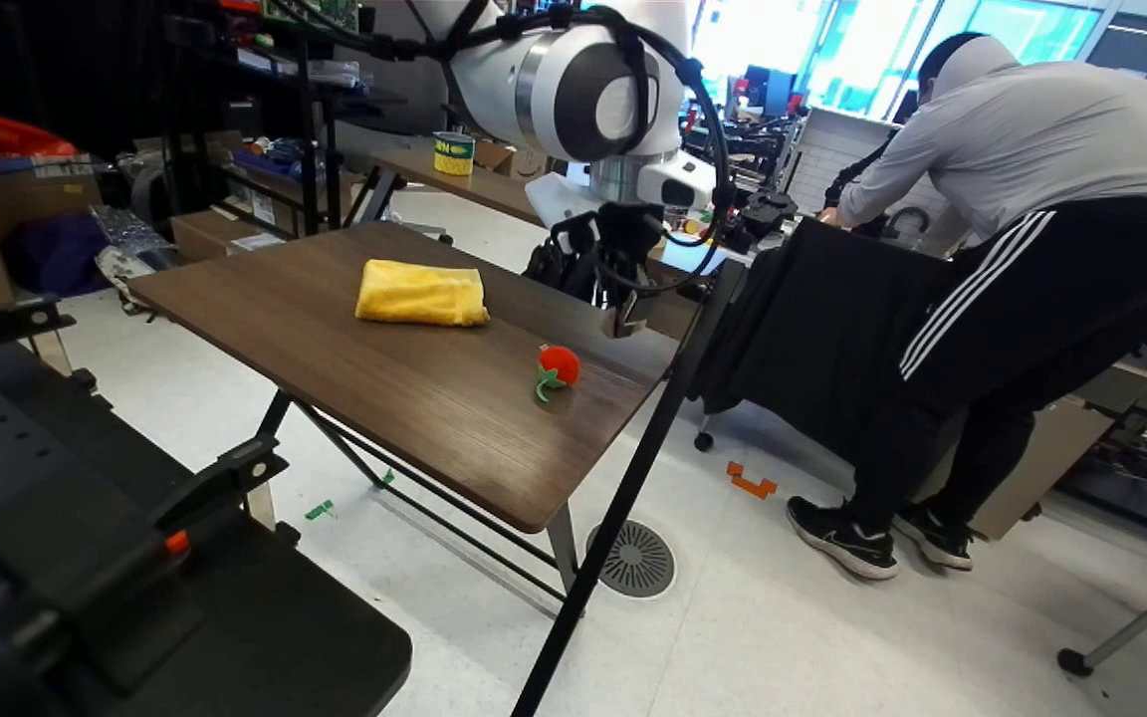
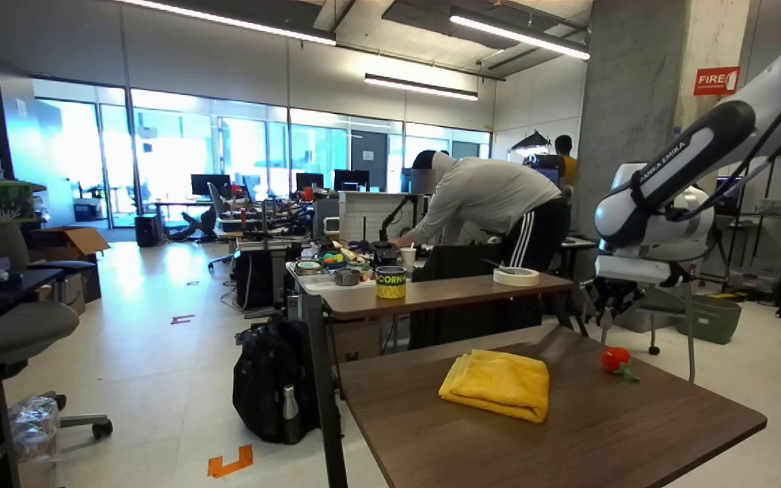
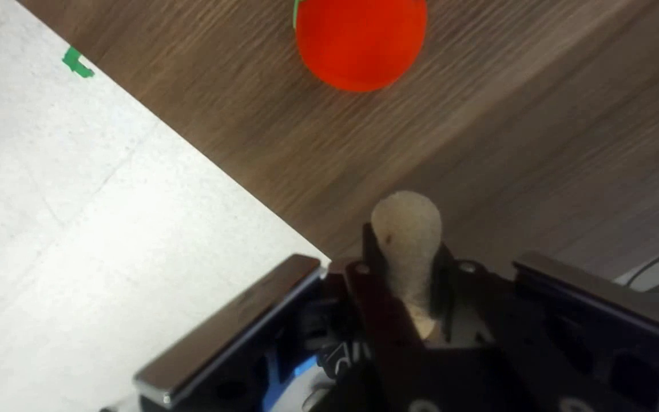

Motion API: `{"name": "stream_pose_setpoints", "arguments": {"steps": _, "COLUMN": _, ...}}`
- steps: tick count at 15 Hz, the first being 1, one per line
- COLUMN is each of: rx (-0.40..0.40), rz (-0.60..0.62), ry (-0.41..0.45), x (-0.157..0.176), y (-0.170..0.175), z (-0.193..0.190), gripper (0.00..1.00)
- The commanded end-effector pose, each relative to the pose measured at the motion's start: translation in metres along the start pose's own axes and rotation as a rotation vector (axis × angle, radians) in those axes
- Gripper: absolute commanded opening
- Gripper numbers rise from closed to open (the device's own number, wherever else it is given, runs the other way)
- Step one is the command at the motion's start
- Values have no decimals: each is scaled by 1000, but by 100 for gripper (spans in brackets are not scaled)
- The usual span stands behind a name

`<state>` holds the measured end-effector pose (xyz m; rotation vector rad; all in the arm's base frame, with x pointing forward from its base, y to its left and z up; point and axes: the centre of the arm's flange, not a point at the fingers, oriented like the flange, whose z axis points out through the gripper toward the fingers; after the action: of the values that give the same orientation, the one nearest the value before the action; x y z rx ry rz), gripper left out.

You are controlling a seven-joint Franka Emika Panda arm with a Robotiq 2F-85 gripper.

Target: Wipe the table

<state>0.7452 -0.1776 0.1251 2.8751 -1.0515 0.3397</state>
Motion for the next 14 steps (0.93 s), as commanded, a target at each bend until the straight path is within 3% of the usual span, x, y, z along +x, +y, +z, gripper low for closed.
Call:
{"name": "stream_pose_setpoints", "arguments": {"steps": 1, "rx": 0, "rz": 97, "ry": 2, "x": 12, "y": -4, "z": 37, "gripper": 0}}
{"name": "stream_pose_setpoints", "arguments": {"steps": 9, "rx": -14, "rz": 138, "ry": -17, "x": -1, "y": -6, "z": 67, "gripper": 0}}
{"name": "stream_pose_setpoints", "arguments": {"steps": 10, "rx": -10, "rz": 135, "ry": -17, "x": -2, "y": -9, "z": 65, "gripper": 25}}
{"name": "stream_pose_setpoints", "arguments": {"steps": 11, "rx": -10, "rz": 124, "ry": -22, "x": -4, "y": -11, "z": 62, "gripper": 26}}
{"name": "stream_pose_setpoints", "arguments": {"steps": 14, "rx": 9, "rz": 99, "ry": -20, "x": -12, "y": -21, "z": 46, "gripper": 51}}
